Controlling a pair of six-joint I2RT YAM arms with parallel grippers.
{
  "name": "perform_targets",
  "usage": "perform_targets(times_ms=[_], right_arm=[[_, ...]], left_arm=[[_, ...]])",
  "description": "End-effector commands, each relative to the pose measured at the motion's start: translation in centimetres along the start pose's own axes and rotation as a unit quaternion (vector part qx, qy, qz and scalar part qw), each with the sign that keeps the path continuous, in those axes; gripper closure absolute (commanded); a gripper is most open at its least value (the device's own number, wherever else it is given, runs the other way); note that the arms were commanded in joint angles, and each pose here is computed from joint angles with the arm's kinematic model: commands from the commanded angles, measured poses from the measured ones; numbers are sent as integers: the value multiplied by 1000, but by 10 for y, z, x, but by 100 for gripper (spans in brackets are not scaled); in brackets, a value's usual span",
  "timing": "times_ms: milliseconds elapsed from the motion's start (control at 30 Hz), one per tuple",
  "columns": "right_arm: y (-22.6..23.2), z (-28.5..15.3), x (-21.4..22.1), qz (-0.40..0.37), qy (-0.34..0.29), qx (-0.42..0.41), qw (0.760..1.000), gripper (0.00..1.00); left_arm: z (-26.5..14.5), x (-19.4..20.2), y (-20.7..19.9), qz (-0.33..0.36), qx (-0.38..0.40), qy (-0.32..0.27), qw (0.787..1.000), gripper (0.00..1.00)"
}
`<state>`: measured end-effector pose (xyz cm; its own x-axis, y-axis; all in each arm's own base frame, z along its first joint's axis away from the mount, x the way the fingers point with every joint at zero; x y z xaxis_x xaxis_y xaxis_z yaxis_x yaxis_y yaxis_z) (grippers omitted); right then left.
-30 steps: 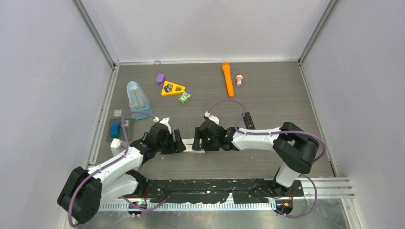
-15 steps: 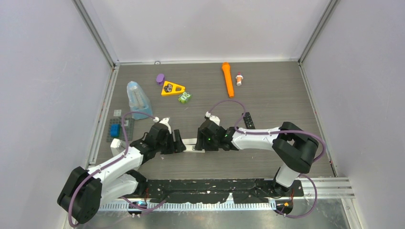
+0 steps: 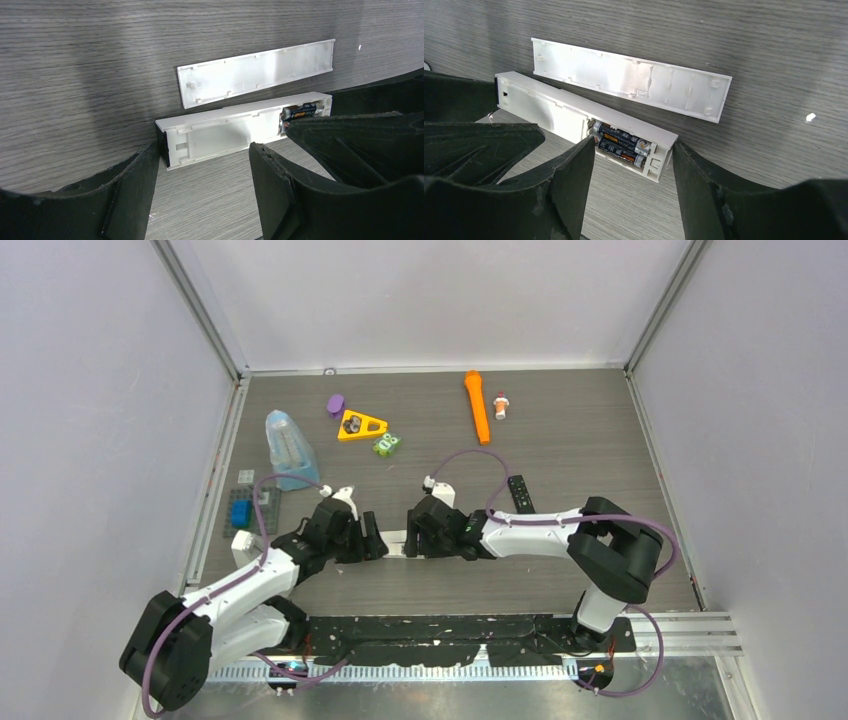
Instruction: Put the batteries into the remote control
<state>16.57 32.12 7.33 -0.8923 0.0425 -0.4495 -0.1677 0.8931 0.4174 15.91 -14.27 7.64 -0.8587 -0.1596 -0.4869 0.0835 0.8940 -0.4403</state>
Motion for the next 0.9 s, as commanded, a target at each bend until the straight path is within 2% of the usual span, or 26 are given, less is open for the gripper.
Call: perform_targets(times_ms=[0,200,400,667,867], right_arm=[[-38,6,33,-28,40,78,996,34],[-23,-20,-2,-19,-10,59,998,20],[-30,-33,-15,-5,-28,57,998,19],[-35,-22,-29,-13,-23,34,999,22],[-38,-9,-33,-81,-15,31,996,32]], left_arm=[[-2,22,13,-12,-26,48,998,32],[-13,4,4,0,-30,20,999,28],[-31,-19,-1,12,-51,-25,998,17],[-31,-49,-8,-10,-55,-71,996,14],[-16,-55,-15,-19,-39,-51,998,19]])
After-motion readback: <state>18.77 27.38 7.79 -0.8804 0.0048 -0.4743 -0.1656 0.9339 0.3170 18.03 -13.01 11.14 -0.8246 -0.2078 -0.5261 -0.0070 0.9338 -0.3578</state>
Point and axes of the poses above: each gripper's point midway between its finger pads, its own z axis out along the fingers, its own y axis along the line the jaws close on, x = y × z, the point moved 6 cm from there along -z, back along the fingers, and after that the axes turned 1 degree about z, right-handed, at the moved point
